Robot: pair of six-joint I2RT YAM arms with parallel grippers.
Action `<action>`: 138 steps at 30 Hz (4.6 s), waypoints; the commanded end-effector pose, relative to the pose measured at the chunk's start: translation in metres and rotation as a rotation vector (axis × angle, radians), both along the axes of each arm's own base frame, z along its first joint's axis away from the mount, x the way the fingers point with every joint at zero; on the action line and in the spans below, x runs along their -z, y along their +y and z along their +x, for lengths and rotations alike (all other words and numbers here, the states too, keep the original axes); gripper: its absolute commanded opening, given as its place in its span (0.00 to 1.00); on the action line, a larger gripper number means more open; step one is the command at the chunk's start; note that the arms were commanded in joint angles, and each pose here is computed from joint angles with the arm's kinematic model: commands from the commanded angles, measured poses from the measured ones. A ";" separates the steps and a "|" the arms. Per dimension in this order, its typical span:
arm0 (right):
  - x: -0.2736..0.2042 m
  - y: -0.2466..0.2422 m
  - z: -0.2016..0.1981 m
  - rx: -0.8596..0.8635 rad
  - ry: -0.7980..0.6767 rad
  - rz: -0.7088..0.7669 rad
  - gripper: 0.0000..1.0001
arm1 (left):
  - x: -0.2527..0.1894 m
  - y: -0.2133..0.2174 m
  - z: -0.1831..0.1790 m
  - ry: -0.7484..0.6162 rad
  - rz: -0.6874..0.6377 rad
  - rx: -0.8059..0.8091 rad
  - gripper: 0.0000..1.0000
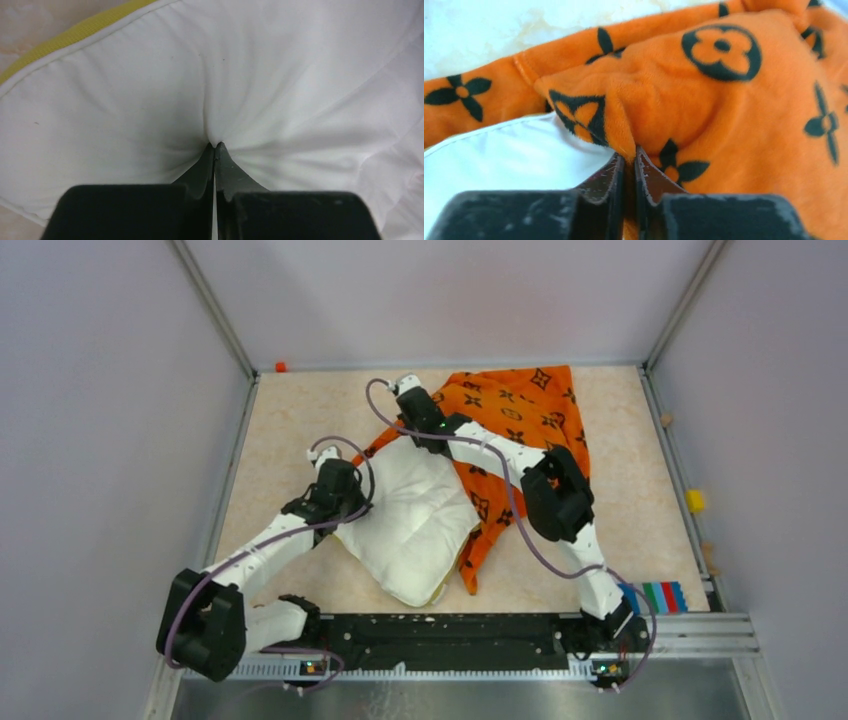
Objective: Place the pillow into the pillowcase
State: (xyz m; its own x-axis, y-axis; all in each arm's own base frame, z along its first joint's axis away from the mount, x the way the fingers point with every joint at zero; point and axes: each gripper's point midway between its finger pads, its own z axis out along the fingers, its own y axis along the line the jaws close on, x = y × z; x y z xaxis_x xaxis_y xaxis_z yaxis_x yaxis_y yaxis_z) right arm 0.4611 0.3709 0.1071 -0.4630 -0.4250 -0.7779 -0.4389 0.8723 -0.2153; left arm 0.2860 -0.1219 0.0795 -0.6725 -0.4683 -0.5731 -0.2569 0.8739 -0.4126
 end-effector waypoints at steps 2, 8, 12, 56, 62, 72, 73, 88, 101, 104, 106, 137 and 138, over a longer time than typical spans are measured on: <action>-0.056 0.009 0.018 0.061 -0.042 0.118 0.00 | 0.012 -0.002 -0.005 0.019 0.010 0.055 0.00; -0.135 0.113 -0.081 -0.163 0.034 0.361 0.00 | -0.003 -0.034 0.012 -0.042 -0.106 0.153 0.00; -0.121 0.132 -0.113 -0.182 0.138 0.451 0.00 | -0.060 -0.047 0.057 -0.185 -0.172 0.101 0.00; -0.032 -0.102 -0.139 0.197 0.085 0.024 0.12 | -0.020 -0.059 -0.025 0.010 -0.326 0.259 0.65; -0.100 -0.007 -0.196 -0.032 0.058 0.112 0.00 | -0.035 -0.071 0.005 -0.045 -0.367 0.225 0.00; -0.065 -0.051 -0.202 0.057 0.162 0.233 0.66 | -0.099 -0.075 0.035 -0.191 -0.309 0.201 0.00; -0.073 -0.059 -0.204 0.076 0.147 0.254 0.73 | -0.098 -0.074 0.036 -0.188 -0.306 0.194 0.00; 0.004 -0.124 -0.253 0.412 0.284 0.572 0.83 | -0.100 -0.069 0.042 -0.185 -0.266 0.164 0.00; 0.037 -0.120 -0.199 0.582 0.200 0.776 0.36 | -0.101 -0.065 0.045 -0.186 -0.181 0.214 0.00; 0.015 -0.122 -0.193 0.555 0.145 0.749 0.00 | -0.099 -0.068 0.047 -0.184 -0.147 0.252 0.00; -0.018 -0.124 -0.188 0.498 0.082 0.731 0.00 | -0.097 -0.078 0.047 -0.179 -0.144 0.304 0.00; -0.155 0.110 -0.053 -0.117 0.113 0.529 0.44 | -0.123 -0.041 -0.049 -0.126 -0.219 0.225 0.99; -0.164 0.108 -0.055 -0.129 0.102 0.524 0.54 | -0.115 -0.038 -0.050 -0.107 -0.208 0.212 0.99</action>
State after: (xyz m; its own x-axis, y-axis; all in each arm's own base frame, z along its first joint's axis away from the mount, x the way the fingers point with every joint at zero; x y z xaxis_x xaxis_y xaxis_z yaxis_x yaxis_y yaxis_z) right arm 0.4119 0.4546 0.1255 -0.6744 -0.1843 -0.7150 -0.4265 0.8877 0.1735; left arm 0.2439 -0.1730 0.2362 -0.6682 -0.4694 -0.5772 0.0536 0.7435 -0.6666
